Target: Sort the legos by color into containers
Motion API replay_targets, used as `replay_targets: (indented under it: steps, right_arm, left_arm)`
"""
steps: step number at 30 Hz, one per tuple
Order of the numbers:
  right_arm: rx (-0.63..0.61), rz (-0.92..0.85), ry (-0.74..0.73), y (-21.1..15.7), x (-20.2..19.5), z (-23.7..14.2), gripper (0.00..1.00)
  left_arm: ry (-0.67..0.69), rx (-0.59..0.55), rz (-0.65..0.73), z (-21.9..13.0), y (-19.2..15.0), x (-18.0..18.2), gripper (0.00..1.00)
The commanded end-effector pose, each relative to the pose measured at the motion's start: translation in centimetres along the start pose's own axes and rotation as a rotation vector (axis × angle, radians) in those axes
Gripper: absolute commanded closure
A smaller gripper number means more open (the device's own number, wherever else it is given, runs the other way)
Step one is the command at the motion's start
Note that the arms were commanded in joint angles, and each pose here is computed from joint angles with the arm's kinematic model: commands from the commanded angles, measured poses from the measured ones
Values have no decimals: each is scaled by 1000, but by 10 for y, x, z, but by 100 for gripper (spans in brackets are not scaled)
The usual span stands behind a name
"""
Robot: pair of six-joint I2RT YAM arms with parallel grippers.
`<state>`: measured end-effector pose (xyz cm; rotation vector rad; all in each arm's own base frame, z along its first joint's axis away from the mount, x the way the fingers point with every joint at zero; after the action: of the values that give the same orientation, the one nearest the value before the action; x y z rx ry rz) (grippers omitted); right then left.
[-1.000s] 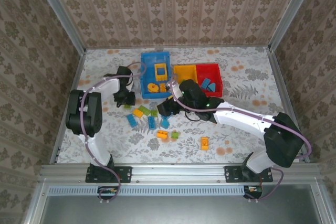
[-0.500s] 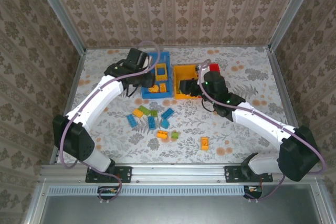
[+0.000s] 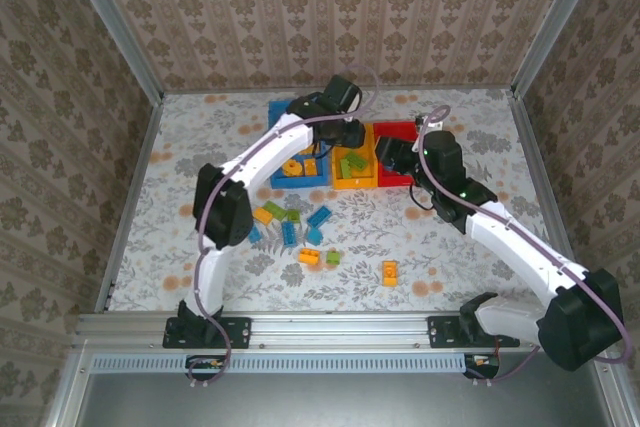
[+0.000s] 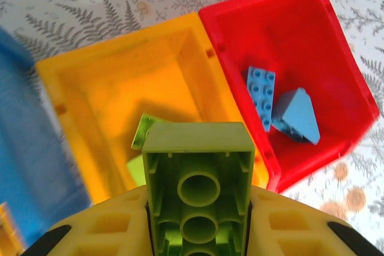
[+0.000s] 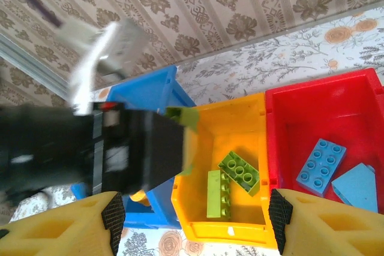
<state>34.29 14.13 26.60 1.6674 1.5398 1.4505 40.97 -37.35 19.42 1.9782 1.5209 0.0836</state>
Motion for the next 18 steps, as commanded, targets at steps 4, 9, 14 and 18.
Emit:
replay_targets:
  steps: [4,9,14,18]
  right_arm:
    - [35,8,23,-10,-2,-14,32]
    - [38,5,19,-12,-4,-22,32]
    - [49,13,11,-17,-8,-25,32]
    - [57,17,9,-20,-9,-25,31]
  left_arm:
    - [-48,0,-91,32,21,-2,71]
    - [-56,28,-132,58,17,8,71]
    - [-56,56,-158,71,9,14,68]
    - [-79,82,-170,80,2,13,53]
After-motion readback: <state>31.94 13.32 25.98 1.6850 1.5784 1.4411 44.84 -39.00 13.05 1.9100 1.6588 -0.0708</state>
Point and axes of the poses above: each hand's point on the last joint's axis, 136 mm out from that joint toward the fingers, its own z axis out along the fingers, its own x axis along the line the jaws close on, y = z × x, the point moved 3 cm from there along -z, back along the fingers, and after that the axes turned 6 degrees about -z, right-handed, at the moved point
